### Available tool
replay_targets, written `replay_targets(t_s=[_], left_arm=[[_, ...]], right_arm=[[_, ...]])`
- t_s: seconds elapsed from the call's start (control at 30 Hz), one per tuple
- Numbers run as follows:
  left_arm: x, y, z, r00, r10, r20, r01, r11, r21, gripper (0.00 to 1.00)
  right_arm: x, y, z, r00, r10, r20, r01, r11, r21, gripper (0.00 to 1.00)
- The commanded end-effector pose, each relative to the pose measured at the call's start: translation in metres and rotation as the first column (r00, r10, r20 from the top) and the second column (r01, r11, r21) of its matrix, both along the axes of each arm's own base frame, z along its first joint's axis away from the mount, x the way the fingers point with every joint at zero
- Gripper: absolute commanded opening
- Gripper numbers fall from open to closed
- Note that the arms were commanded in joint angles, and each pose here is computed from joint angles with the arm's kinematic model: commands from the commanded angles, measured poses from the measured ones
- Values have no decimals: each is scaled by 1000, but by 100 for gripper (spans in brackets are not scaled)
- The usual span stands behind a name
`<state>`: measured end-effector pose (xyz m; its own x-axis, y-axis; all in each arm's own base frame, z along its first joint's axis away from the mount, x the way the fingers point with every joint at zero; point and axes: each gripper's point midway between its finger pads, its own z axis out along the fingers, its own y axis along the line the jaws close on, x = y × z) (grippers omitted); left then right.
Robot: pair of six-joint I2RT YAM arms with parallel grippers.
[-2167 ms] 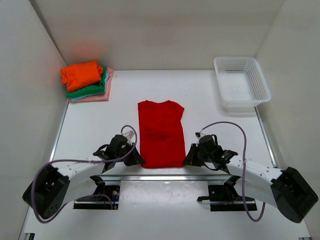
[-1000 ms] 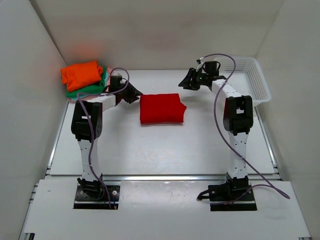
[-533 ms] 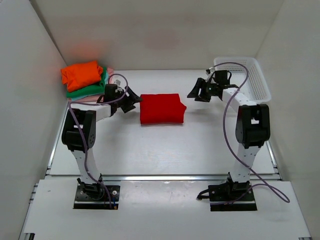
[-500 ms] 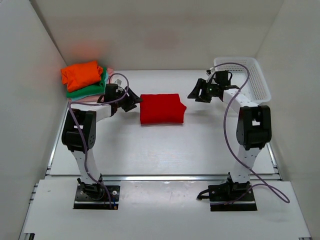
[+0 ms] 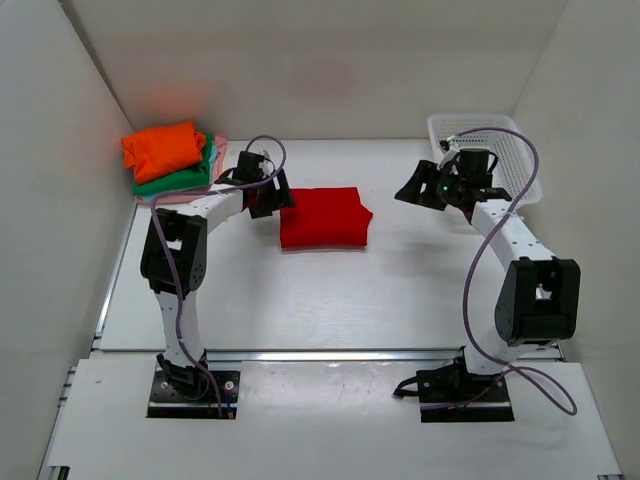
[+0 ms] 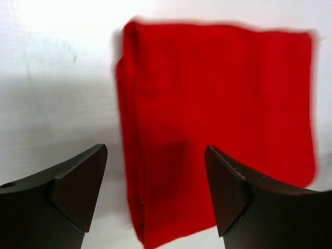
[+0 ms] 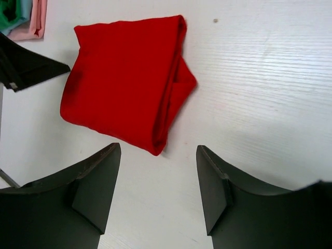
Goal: Fold and stack the t-shirts
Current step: Fold the long partially folded tshirt into a neat square, then put the neatly folded tshirt into the corner of the board with the left arm
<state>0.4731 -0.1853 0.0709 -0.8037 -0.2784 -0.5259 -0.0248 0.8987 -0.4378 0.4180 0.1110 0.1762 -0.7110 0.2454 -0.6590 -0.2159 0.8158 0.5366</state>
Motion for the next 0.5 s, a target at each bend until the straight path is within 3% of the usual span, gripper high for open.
replay_targets(t_s=[0.0, 0.17, 0.33, 0.4, 0.47], left_arm=[[-26, 11, -33, 989, -14, -146, 26, 996, 83, 85], [-47, 12, -56, 975, -28, -222, 71, 979, 190, 90], [-49, -13, -64, 965, -88, -249, 132, 977, 167, 68], [-56, -18, -71, 950, -107, -293, 167, 968, 186, 70], [-55, -17, -69, 941, -101, -323, 196, 941, 277, 80]], right_arm=[[3, -15, 19, 995, -28, 91, 30, 999, -28, 57], [-9, -12, 17, 996, -28, 89, 29, 1000, -5, 57], [-11, -25, 12, 995, -62, 82, 61, 998, 8, 57], [-12, -29, 11, 994, -67, 83, 67, 998, 3, 57], [-9, -31, 21, 992, -68, 106, 69, 998, -1, 57]])
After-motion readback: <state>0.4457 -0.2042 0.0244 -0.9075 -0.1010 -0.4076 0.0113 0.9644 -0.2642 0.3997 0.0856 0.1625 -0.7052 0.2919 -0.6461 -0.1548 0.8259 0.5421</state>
